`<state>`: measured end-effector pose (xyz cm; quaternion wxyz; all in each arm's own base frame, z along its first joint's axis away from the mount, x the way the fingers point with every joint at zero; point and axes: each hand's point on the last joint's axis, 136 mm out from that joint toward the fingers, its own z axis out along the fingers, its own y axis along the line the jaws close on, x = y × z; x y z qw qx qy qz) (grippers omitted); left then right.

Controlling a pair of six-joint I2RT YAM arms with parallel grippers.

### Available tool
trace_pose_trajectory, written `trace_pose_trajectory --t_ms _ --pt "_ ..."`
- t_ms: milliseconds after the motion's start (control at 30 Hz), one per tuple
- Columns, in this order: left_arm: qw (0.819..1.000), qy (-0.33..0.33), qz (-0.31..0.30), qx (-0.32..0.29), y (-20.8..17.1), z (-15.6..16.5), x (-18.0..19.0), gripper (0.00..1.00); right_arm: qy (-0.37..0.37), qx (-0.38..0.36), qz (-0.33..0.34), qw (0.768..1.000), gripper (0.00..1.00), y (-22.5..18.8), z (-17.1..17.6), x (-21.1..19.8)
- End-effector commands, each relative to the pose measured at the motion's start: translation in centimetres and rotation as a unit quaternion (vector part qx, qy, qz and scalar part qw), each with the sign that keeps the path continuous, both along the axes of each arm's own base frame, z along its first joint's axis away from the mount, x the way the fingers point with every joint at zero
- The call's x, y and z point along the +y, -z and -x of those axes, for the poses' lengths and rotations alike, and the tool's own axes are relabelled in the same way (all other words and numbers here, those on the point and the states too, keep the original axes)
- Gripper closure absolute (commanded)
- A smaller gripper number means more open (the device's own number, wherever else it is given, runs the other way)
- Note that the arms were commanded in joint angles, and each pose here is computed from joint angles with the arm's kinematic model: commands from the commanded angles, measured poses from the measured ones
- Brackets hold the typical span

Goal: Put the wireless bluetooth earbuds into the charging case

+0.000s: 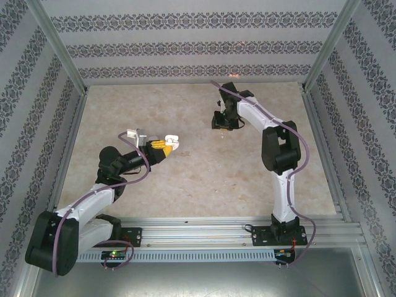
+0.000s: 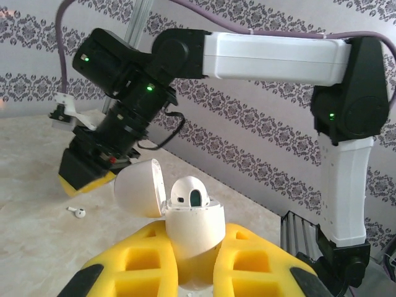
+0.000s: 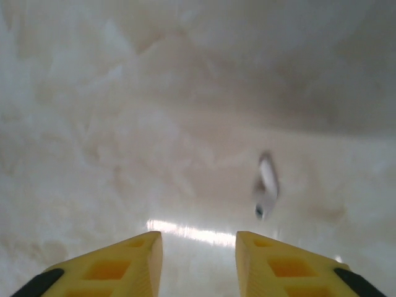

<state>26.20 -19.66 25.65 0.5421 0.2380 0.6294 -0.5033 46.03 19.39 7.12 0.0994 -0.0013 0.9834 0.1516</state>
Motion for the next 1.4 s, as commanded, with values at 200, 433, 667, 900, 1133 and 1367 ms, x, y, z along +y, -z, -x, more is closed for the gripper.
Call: trace_pose_trajectory --t_ms 200,433,667,900,1133,1367 --pt "0.999 0.001 -0.003 -0.046 -1.3 -0.5 -0.3 1.00 -0.058 0.018 -0.006 0.998 0.79 2.4 -3.0 1.0" --pt "0.999 0.003 -0.003 -0.043 -1.0 -0.4 -0.3 1.00 -0.060 0.061 0.013 0.996 0.80 5.3 -1.3 0.1" --pt "0.999 0.003 0.001 -0.047 -1.4 0.0 -0.2 1.00 -0.044 0.093 0.047 0.994 0.80 6.8 0.5 -2.5" --pt "0.999 -0.001 0.005 -0.049 -1.7 0.6 0.0 1.00 -0.026 0.114 0.053 0.992 0.80 6.8 2.9 -4.5" --pt "0.998 -0.001 0.008 -0.055 -2.4 1.4 0.2 1.00 -0.008 0.148 0.062 0.987 0.74 6.9 6.8 -4.8" --pt "0.998 -0.003 0.009 -0.059 -2.7 1.8 0.3 1.00 0.000 0.172 0.026 0.985 0.72 6.6 11.8 -1.6"
